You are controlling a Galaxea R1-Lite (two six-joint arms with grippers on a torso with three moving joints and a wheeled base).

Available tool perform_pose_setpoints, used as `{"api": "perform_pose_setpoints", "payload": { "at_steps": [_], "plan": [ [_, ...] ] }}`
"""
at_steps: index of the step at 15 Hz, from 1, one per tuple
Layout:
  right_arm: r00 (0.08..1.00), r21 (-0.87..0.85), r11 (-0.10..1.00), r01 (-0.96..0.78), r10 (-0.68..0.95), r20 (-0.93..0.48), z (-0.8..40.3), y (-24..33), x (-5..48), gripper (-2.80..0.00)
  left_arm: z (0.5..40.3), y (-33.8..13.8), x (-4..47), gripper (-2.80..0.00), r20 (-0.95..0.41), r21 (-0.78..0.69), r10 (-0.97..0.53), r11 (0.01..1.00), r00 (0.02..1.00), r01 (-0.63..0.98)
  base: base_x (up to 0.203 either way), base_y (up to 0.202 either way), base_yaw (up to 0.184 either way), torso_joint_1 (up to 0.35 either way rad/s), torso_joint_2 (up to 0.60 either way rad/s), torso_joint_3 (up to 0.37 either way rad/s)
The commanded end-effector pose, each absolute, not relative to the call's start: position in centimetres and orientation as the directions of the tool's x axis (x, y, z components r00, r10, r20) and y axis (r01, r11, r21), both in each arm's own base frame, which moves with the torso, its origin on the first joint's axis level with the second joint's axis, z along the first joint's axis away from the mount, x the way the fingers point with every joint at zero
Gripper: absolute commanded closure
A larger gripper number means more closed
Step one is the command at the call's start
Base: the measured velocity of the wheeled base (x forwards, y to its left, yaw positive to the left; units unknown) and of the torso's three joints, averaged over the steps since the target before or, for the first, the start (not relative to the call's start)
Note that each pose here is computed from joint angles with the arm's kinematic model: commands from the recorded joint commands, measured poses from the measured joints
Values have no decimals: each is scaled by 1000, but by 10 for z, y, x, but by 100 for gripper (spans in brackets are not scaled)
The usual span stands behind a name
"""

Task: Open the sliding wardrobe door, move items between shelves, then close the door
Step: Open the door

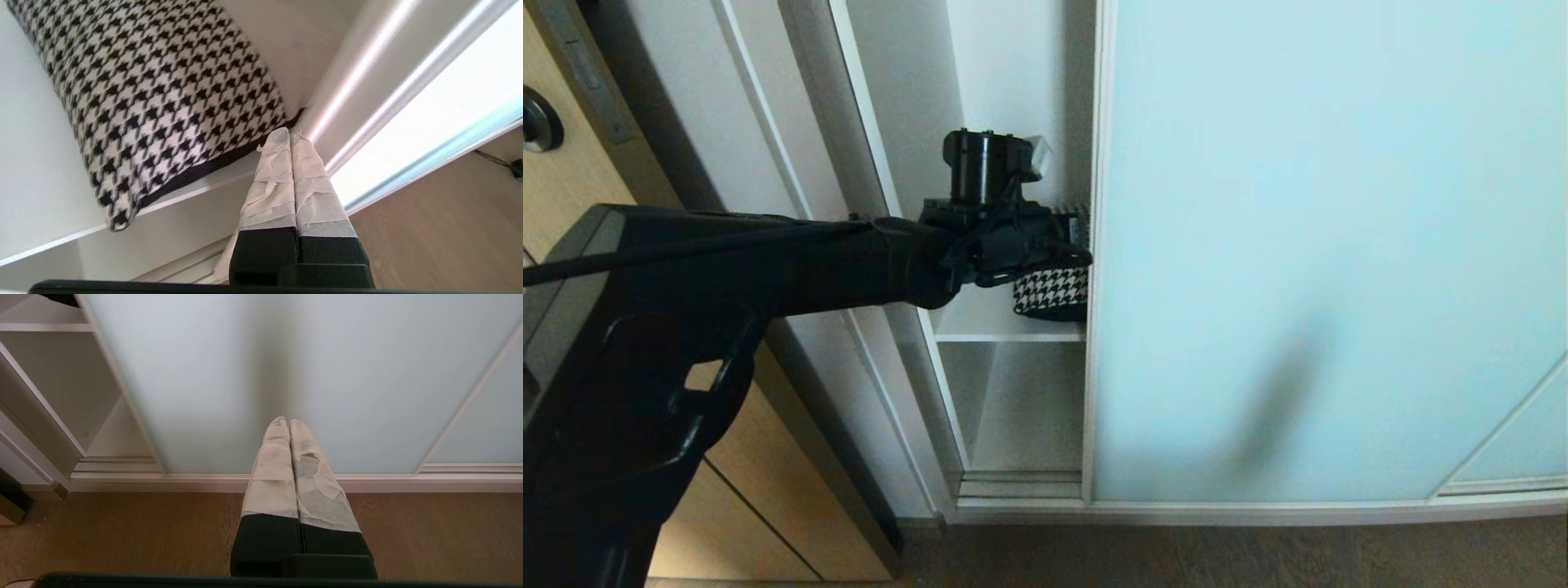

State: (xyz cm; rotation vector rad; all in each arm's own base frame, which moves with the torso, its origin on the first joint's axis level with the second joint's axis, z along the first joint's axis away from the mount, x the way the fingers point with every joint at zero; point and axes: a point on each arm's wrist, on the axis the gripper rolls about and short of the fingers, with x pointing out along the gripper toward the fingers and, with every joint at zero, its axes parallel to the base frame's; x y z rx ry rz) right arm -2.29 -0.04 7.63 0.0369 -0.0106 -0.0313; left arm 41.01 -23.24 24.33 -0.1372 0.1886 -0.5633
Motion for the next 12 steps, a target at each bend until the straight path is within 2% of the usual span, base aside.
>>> {"api": "perform_pose_setpoints", "payload": {
  "at_steps": [1, 4, 7, 12],
  "plan": [
    [999, 37, 999, 32, -32, 11, 76, 0, -23, 0, 254, -235, 403, 0, -114, -179, -539, 837, 834, 517, 0, 0, 0, 0, 0, 0],
    [999, 37, 999, 32, -32, 11, 76, 0, -23, 0, 279, -219, 394, 0, -61, -174, -498, 859, 865, 482, 0, 0, 0, 0, 0, 0],
    [999, 37, 999, 32, -32, 11, 76, 0, -23, 0, 322, -180, 373, 0, 18, -170, -411, 897, 912, 408, 0, 0, 0, 0, 0, 0],
    [999, 37, 999, 32, -32, 11, 76, 0, -23, 0, 371, -95, 298, 0, 99, -145, -117, 981, 988, 131, 0, 0, 0, 0, 0, 0]
  ]
}}
